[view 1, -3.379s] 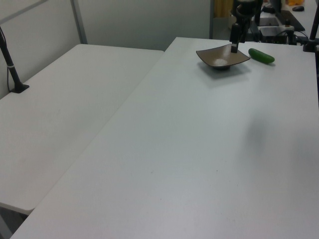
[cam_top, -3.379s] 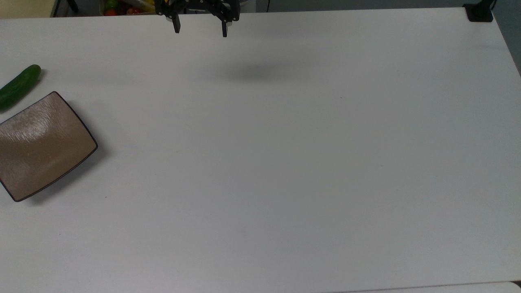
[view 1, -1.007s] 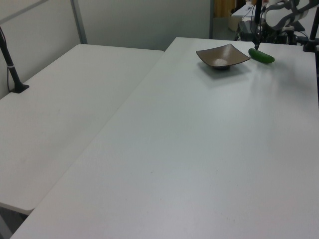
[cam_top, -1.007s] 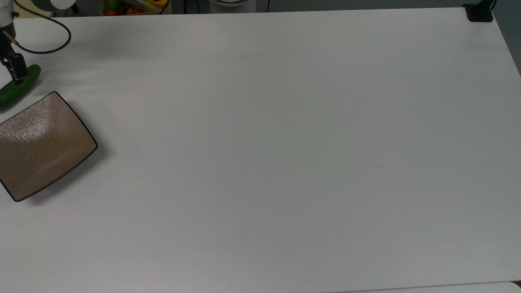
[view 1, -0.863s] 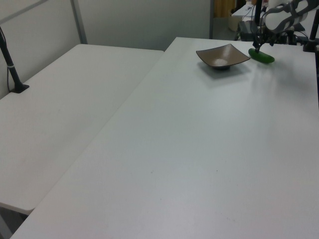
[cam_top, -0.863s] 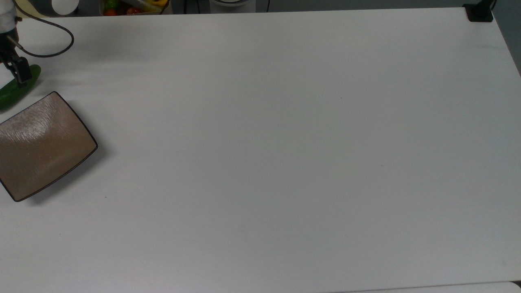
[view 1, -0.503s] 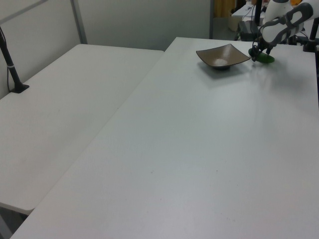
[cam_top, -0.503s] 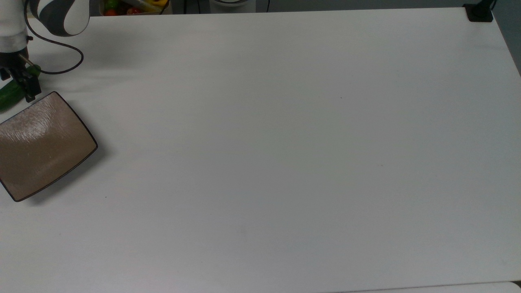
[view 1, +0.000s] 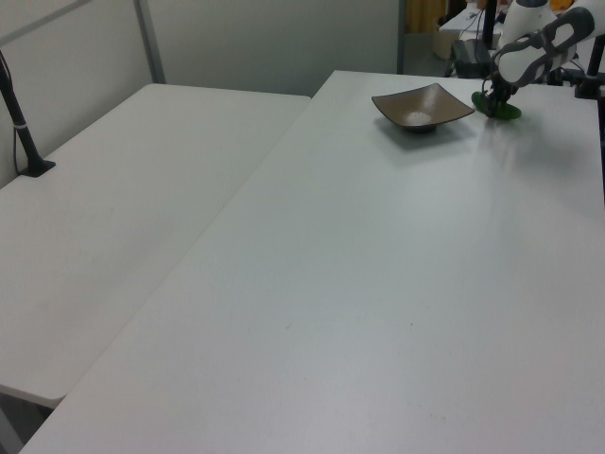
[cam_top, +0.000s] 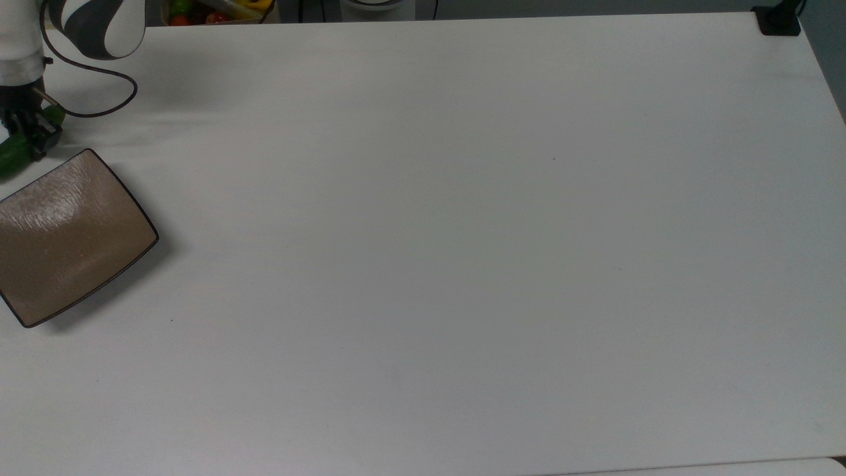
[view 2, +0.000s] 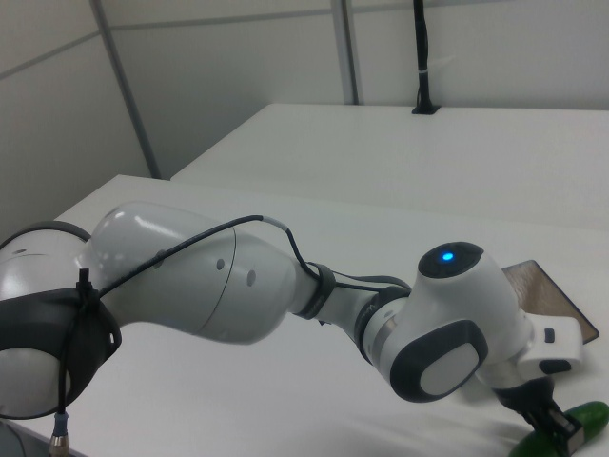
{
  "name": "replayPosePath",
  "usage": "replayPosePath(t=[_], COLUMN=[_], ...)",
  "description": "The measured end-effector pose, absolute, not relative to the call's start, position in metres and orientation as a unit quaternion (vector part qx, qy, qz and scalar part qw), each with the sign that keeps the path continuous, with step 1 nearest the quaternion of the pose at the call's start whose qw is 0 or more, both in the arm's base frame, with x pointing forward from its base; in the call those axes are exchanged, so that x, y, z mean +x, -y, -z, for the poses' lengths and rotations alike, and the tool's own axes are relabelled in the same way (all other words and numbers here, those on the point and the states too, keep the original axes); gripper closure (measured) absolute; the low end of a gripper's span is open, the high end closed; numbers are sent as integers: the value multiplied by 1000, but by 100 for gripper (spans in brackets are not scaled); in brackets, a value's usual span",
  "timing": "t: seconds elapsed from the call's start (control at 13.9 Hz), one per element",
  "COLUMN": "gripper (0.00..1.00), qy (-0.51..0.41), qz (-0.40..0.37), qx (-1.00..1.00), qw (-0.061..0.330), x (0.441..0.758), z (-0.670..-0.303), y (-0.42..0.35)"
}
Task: Cucumber placed on a ceramic plate
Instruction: 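Lift the cucumber and carry it over the brown square plate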
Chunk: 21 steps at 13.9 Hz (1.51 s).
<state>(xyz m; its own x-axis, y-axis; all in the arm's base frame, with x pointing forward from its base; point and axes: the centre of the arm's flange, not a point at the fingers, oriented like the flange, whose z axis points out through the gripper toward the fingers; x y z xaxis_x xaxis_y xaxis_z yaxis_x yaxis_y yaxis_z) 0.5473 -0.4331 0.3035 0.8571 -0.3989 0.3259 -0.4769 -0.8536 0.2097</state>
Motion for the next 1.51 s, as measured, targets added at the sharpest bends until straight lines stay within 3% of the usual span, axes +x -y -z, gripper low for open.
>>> replayPosePath(t=[0.36,0.58,1.01,1.51], gripper=[59,59,59,59], qy=[228,239,295,284], qz=[-139,-157,-239,-259], qx=[953,947,920,922], qw=[145,146,95,43], x=[547,548,570,620], z=[-307,-327,-392,-394], y=[435,442,436,368])
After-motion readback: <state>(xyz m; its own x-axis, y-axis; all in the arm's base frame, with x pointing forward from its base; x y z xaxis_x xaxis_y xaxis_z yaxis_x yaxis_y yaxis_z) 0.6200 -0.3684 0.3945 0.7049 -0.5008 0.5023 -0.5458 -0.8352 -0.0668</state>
